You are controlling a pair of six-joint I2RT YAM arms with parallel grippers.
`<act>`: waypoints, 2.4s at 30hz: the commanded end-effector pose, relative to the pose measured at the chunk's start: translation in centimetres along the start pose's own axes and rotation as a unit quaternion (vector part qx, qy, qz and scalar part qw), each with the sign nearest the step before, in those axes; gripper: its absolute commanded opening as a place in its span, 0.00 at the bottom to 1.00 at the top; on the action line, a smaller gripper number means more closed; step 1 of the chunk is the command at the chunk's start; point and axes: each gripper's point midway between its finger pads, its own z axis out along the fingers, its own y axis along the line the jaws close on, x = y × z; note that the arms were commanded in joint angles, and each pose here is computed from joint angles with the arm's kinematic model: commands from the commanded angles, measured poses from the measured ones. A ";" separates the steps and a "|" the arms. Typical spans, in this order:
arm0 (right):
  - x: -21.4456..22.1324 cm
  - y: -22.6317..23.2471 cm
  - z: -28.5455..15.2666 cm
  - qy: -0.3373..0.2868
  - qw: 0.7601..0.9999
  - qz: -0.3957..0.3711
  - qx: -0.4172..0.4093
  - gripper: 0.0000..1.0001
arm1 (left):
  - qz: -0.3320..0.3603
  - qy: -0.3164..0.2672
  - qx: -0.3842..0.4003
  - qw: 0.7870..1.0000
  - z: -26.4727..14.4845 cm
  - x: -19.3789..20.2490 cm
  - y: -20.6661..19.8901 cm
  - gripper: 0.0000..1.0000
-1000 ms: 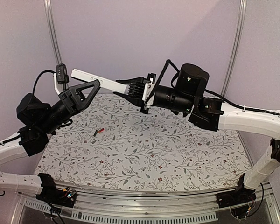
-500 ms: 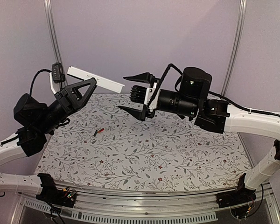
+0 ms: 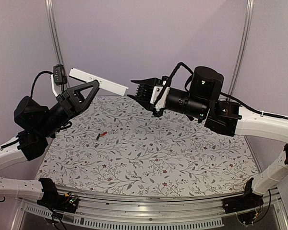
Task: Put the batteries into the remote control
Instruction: Remove the battery cover from the remote control, then place the battery cover at the center of the board.
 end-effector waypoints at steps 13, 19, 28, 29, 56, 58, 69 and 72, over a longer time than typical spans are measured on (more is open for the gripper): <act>-2.1 -0.8 0.1 -0.013 0.999 -0.037 0.013 0.29 | 0.010 -0.006 0.001 1.000 -0.2 -0.3 0.1 0.00; -2.3 -1.0 0.2 -0.016 0.999 -0.047 0.014 0.24 | 0.011 -0.005 0.001 1.000 -0.3 -0.3 0.1 0.00; -2.4 -0.8 0.3 -0.021 0.998 -0.053 0.010 0.21 | 0.013 -0.002 0.001 1.000 -0.2 -0.1 0.2 0.00; -2.5 -0.8 0.3 -0.022 0.998 -0.054 0.010 0.20 | 0.013 -0.002 0.001 1.000 -0.2 -0.1 0.1 0.00; -1.9 -6.7 -0.2 0.009 0.992 0.096 0.078 0.00 | 0.060 0.000 -0.068 0.996 -2.1 1.2 3.5 0.00; -1.2 -7.6 -0.4 0.017 0.989 0.119 0.090 0.00 | 0.062 0.001 -0.067 0.996 -2.3 1.5 3.6 0.00; 25.4 -6.4 -9.5 0.223 0.665 0.701 0.127 0.00 | 0.102 -0.014 -0.091 0.991 -4.2 0.6 3.7 0.00; 30.4 -1.8 -13.4 0.240 0.553 0.786 0.137 0.00 | 0.105 -0.007 -0.094 0.990 -4.2 0.9 3.9 0.00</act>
